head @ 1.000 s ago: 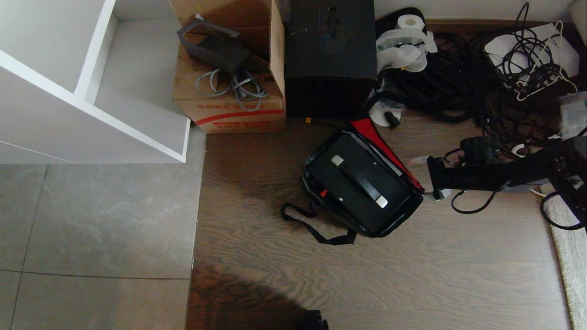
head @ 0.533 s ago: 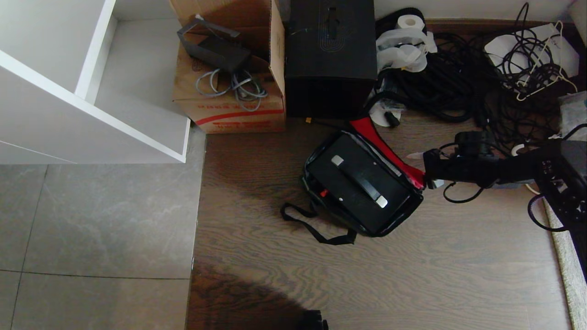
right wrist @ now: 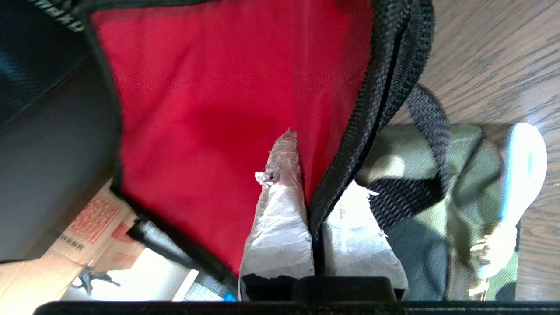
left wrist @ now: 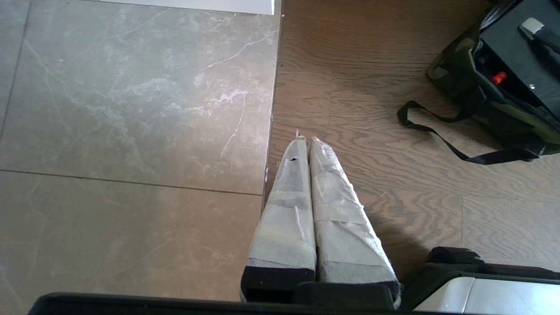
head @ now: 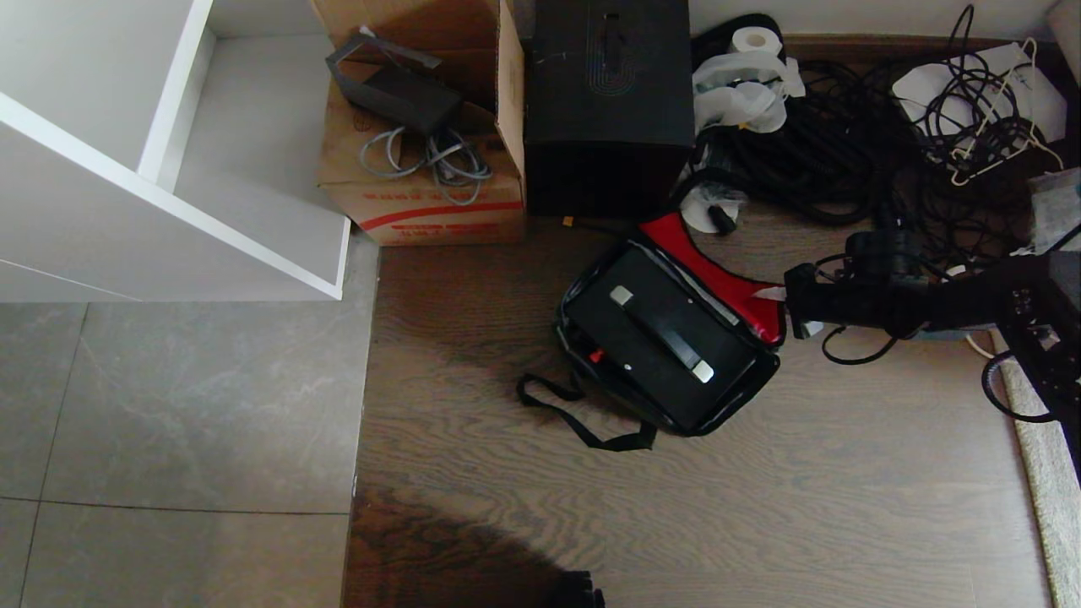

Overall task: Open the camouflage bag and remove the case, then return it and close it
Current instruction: Close the top of the storage box

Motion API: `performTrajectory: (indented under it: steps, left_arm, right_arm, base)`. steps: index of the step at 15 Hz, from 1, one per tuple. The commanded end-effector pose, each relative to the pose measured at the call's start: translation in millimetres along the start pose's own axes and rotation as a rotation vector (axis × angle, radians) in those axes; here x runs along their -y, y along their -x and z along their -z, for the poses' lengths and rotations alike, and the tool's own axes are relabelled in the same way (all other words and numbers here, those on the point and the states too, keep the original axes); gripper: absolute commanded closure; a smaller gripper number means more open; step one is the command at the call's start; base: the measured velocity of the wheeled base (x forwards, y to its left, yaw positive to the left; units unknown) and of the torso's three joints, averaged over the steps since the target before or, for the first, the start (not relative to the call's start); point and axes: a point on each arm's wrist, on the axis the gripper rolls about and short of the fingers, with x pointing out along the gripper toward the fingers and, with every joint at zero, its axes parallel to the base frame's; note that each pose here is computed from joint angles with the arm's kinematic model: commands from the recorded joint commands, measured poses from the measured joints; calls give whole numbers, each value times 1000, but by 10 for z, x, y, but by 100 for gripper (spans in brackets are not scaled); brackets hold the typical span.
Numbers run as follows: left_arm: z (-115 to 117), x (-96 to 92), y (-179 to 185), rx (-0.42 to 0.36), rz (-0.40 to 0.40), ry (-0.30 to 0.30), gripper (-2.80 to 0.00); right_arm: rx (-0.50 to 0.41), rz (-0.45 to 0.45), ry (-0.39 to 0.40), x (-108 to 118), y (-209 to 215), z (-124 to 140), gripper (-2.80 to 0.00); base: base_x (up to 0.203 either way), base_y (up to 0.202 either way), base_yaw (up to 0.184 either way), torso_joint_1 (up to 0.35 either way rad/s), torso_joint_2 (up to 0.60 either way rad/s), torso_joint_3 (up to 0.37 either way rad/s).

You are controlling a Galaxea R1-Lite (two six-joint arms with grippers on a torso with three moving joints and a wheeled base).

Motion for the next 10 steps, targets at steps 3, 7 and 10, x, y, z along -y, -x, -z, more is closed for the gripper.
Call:
performTrajectory:
  steps: [3, 7, 10]
  left_arm:
    - [25, -1, -6, -8, -1, -1, 0]
    - [25, -1, -6, -8, -1, -1, 0]
    - [25, -1, -6, -8, -1, 0, 0]
  right_arm:
    - [-39, 40, 186, -29, 235, 157, 0]
    - [-66, 49, 350, -73, 385, 279, 0]
    - [-91, 1, 386, -197, 434, 422, 0]
  base:
    - [0, 0, 0, 0, 0, 0]
    - [0, 0, 0, 0, 0, 0]
    - [0, 0, 0, 0, 0, 0]
